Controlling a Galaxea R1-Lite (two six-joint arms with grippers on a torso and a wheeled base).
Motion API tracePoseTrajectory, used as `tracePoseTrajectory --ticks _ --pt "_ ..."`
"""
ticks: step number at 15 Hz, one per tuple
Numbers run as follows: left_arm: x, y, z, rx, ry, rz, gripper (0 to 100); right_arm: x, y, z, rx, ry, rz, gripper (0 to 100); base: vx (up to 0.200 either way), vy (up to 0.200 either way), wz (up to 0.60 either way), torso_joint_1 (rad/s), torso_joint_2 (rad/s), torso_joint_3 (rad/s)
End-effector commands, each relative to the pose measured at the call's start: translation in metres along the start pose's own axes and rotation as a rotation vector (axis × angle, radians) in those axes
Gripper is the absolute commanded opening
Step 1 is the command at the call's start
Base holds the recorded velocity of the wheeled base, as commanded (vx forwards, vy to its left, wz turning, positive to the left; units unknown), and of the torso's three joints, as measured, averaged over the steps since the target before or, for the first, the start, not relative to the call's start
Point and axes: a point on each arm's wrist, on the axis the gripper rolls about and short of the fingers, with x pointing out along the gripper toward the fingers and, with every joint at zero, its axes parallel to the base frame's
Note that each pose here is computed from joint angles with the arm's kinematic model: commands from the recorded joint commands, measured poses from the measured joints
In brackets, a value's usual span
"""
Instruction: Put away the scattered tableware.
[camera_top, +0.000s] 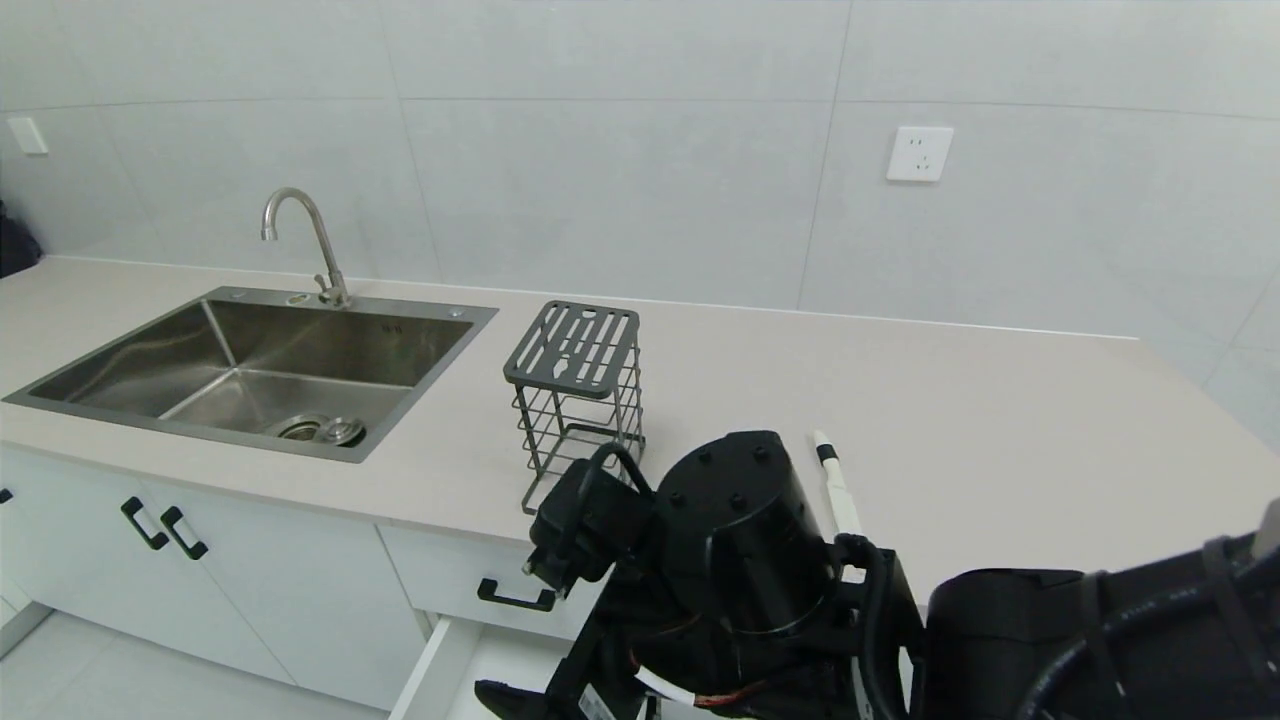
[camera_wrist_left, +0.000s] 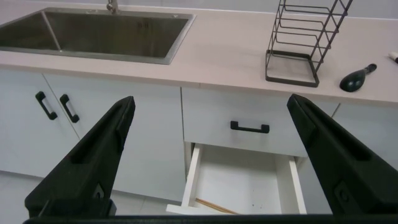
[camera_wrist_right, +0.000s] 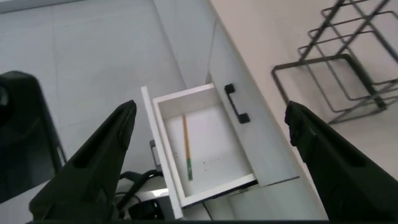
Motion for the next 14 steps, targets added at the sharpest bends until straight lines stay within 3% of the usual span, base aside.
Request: tracePoseTrajectory --ticks 1,4,6,11,14 --pt "0.0 0.0 0.0 0.0 0.001 0.0 100 0.012 -0.006 0.009 0.011 0.054 0.007 100 0.0 0.0 0.0 0.0 0.0 0.0" --pt "0.0 0.0 0.0 0.0 0.001 0.0 100 0.016 -0.015 0.026 0.033 0.156 -0.006 100 0.0 0.0 0.0 0.0 0.0 0.0" --pt "0.0 0.0 0.0 0.0 0.001 0.0 100 0.012 -0.039 0.032 0.067 0.151 -0.055 100 0.0 0.0 0.0 0.0 0.0 0.0" --pt "0.0 0.0 0.0 0.0 0.001 0.0 100 -0.025 -0.11 0.001 0.146 0.185 -0.213 100 0.0 0.0 0.0 0.0 0.0 0.0" --pt "0.0 0.0 0.0 0.0 0.001 0.0 100 -0.032 -0.129 -0.013 0.136 0.124 -0.208 100 0.0 0.0 0.0 0.0 0.0 0.0"
